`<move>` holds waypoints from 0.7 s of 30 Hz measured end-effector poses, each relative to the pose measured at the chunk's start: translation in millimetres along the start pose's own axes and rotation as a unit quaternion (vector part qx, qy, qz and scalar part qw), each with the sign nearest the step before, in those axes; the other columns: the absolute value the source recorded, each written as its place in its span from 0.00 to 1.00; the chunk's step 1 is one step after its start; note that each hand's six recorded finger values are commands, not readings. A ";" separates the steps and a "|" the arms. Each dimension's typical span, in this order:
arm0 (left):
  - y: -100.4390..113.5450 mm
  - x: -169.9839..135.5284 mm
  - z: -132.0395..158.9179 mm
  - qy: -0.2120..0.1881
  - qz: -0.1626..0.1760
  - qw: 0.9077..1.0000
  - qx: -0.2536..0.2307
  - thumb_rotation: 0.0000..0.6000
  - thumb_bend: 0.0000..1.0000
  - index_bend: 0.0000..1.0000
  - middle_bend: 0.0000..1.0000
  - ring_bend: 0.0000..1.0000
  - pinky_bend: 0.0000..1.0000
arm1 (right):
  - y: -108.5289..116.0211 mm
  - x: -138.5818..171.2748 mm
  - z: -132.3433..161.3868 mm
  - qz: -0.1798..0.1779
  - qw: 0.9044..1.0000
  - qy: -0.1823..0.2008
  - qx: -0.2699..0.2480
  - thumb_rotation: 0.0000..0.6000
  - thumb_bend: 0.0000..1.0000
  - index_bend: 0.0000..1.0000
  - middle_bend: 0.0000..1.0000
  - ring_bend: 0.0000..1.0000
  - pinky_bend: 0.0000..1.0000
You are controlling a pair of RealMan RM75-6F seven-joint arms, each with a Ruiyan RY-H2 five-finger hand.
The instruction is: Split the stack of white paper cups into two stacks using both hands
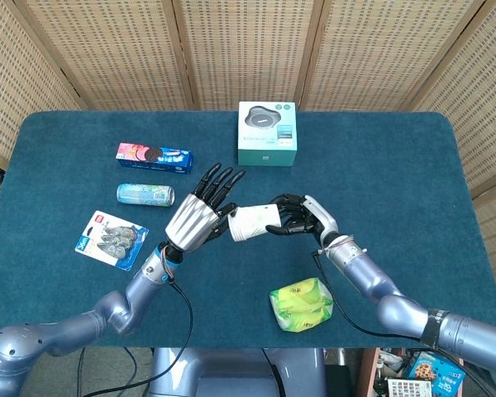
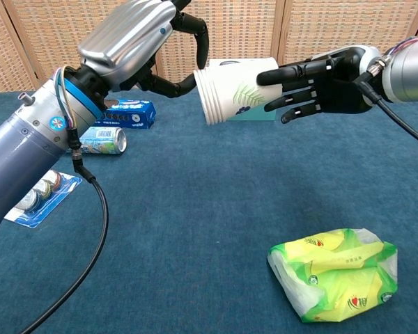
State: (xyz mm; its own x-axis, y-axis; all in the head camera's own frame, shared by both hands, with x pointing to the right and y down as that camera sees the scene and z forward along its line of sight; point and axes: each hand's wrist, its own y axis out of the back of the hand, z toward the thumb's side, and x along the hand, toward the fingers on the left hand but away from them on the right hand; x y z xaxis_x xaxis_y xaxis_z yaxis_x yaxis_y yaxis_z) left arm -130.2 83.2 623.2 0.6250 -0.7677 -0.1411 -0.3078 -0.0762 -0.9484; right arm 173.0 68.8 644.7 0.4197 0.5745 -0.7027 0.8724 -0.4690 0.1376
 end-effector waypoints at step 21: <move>2.3 -4.4 -3.5 0.003 0.005 1.000 0.002 1.00 0.46 0.73 0.00 0.00 0.00 | 12.1 2.8 0.9 -0.010 1.000 0.003 -0.002 1.00 0.49 0.55 0.61 0.47 0.61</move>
State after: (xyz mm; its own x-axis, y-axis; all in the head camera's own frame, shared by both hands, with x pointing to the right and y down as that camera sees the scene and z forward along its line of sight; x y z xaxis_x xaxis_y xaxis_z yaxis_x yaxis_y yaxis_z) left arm -136.2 84.2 622.7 0.6185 -0.7716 -0.1484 -0.3103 -0.0663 -0.9483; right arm 184.6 64.1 643.8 0.4035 0.5886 -0.7005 0.8819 -0.4541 0.1265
